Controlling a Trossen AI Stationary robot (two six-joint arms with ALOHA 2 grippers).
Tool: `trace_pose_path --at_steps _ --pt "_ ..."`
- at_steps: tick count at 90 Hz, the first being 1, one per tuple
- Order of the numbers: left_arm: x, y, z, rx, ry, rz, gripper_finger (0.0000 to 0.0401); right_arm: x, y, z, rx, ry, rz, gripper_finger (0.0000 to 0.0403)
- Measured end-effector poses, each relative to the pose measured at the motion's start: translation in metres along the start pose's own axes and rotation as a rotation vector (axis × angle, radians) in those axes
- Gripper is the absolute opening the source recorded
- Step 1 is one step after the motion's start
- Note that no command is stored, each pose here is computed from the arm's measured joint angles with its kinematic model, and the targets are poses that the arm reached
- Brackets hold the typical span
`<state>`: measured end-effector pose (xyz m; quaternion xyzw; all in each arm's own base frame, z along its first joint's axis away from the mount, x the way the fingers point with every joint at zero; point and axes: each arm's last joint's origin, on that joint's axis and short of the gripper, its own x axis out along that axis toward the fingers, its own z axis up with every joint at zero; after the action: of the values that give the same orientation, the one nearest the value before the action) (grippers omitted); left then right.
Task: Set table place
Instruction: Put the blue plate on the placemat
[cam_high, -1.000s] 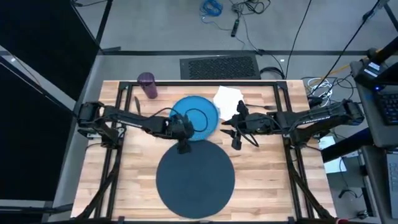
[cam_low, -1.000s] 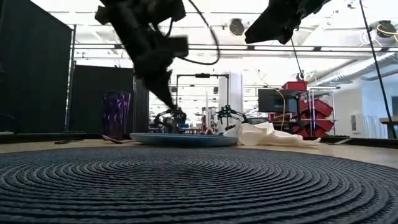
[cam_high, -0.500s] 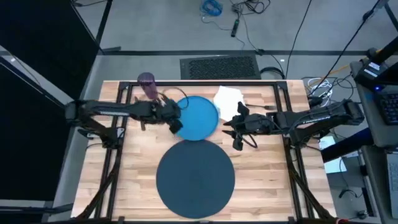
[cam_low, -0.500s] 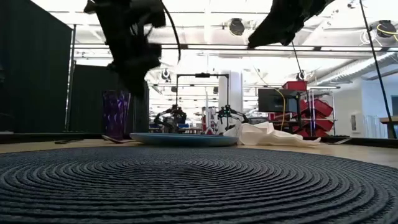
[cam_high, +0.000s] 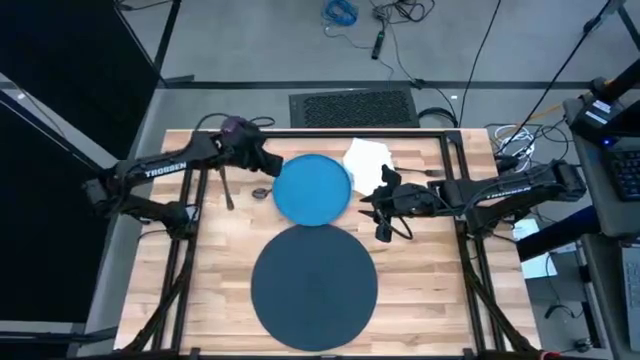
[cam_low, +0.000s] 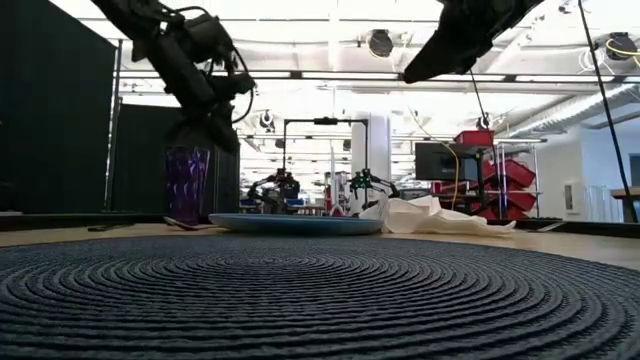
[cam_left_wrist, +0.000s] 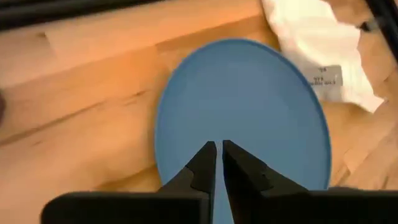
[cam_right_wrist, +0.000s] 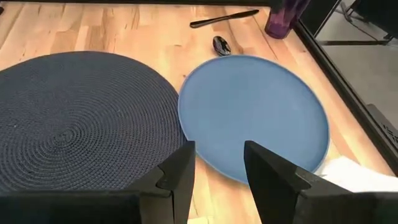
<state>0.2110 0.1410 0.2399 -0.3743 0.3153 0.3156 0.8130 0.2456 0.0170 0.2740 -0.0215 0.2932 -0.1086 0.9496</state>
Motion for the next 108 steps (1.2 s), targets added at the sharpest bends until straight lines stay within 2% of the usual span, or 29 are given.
trace_pose_path --at_steps 18,36,67,86,108 --pt "0.001 -0.01 -0.005 0.064 0.004 -0.011 0.0074 0.0 -0.002 0.0 -0.001 -0.001 -0.043 0.0123" --pt "0.011 -0.012 -0.014 0.092 0.008 0.128 0.0104 0.0 -0.001 0.0 -0.001 -0.001 -0.043 0.0123" --pt "0.048 -0.002 -0.028 0.053 0.173 0.247 0.0107 0.0 -0.001 0.0 -0.001 0.002 -0.037 0.0123" --pt "0.064 0.003 -0.032 0.051 0.224 0.281 0.0107 0.0 -0.001 -0.001 -0.005 0.013 -0.037 0.0123" --pt "0.074 0.004 -0.033 0.064 0.234 0.272 0.0107 0.0 -0.001 -0.002 -0.006 0.016 -0.034 0.0123"
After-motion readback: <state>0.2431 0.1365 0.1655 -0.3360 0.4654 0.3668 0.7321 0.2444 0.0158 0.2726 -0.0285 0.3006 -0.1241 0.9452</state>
